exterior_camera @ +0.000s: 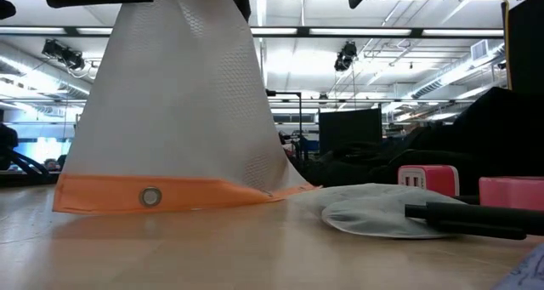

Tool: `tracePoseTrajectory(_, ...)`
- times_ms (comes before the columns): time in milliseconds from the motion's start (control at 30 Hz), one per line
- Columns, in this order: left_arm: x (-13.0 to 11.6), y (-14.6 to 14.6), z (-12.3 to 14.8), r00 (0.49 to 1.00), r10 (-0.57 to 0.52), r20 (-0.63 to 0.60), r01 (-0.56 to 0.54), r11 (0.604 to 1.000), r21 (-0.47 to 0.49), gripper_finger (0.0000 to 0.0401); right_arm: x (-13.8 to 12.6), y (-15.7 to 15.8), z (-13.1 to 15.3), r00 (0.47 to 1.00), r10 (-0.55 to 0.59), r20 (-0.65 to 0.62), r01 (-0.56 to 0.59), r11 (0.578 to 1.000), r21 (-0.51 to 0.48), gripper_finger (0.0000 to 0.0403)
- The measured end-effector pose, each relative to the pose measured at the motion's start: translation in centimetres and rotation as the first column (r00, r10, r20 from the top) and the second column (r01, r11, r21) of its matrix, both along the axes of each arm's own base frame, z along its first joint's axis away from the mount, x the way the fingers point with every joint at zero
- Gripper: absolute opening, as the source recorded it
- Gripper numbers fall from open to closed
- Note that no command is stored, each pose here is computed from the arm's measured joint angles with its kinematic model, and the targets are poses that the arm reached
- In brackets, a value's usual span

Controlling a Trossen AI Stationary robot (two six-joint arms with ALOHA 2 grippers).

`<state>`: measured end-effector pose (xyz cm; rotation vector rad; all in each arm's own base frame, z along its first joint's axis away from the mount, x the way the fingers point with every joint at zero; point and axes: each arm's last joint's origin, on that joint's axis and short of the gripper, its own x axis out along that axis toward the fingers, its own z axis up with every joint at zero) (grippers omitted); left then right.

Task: Unpack backpack
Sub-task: Put the deck of cards into the zip bag

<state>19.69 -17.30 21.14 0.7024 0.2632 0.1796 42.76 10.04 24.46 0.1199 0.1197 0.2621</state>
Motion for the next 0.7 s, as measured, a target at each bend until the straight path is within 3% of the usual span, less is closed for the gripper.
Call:
tracePoseTrajectory(100,0.0,0.0,0.0,1.000,0.000,0.000,0.000,1.000,0.000,0.0000,0.0,0.0,0.0,1.000,0.008,-0.001,-0.008,1.000,-0.003,0.0273)
tracePoseTrajectory(267,0.0,0.0,0.0,1.000,-0.006,-0.001,0.006,1.000,-0.002,0.0000,0.0,0.1,0.2,0.999,0.043,0.023,-0.043,0.999,-0.001,0.0273)
tracePoseTrajectory(467,0.0,0.0,0.0,1.000,-0.007,-0.001,0.007,1.000,-0.003,0.0000,0.1,-0.4,1.8,0.984,0.066,0.167,-0.077,0.995,0.059,0.0273)
tracePoseTrajectory(700,0.2,0.2,0.0,1.000,0.002,-0.001,-0.002,1.000,-0.003,0.0000,0.1,-0.4,1.8,0.982,0.071,0.172,-0.082,0.995,0.059,0.0273)
